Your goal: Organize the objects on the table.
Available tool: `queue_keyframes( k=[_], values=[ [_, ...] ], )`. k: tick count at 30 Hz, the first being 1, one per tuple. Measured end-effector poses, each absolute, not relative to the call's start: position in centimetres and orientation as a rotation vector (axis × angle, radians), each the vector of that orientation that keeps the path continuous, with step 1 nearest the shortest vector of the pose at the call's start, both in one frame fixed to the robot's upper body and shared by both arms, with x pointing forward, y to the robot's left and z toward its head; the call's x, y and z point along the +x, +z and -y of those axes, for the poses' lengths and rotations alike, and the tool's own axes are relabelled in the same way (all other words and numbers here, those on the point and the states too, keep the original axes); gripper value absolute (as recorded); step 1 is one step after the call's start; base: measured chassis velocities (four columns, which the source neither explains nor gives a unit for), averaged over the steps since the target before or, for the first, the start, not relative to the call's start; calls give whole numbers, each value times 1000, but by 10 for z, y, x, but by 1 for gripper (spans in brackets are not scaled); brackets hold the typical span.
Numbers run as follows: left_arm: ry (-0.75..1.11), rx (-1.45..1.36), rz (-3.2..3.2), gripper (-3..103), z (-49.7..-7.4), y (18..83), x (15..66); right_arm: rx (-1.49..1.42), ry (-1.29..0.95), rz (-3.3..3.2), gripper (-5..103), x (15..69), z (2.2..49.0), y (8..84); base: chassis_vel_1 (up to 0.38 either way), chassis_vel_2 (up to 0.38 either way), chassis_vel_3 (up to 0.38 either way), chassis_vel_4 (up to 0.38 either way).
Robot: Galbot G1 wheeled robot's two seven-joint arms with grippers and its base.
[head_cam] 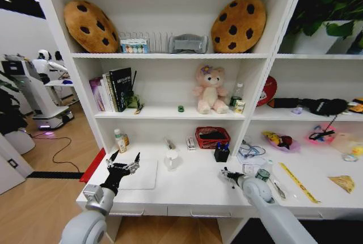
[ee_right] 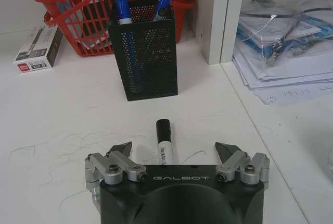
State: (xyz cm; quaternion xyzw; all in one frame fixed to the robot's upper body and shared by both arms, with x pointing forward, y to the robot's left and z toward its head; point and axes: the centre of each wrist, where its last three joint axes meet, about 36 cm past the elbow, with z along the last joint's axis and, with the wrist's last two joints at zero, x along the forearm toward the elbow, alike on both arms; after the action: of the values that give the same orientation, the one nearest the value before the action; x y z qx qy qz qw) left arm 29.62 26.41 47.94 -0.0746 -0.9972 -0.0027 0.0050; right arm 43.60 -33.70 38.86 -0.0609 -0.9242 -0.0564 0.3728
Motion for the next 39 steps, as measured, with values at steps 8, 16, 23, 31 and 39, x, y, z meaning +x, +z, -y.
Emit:
queue_keyframes(
  k=[8, 16, 23, 31, 39],
  values=[
    [-8, -234, 3123, 100, -264, 479, 296, -156, -148, 2365, 91, 438, 339, 387, 0, 0, 0, 0],
    [-8, -234, 3123, 100, -264, 479, 296, -161, -149, 2363, 84, 439, 338, 384, 0, 0, 0, 0],
    [-8, -234, 3123, 100, -264, 479, 296, -170, -145, 2366, 61, 441, 337, 383, 0, 0, 0, 0],
    [-8, -234, 3123, 100, -264, 479, 296, -177, -141, 2362, 29, 441, 338, 380, 0, 0, 0, 0],
    [-8, -234, 3123, 100, -264, 479, 296, -184, -147, 2377, 10, 441, 336, 376, 0, 0, 0, 0]
  ],
)
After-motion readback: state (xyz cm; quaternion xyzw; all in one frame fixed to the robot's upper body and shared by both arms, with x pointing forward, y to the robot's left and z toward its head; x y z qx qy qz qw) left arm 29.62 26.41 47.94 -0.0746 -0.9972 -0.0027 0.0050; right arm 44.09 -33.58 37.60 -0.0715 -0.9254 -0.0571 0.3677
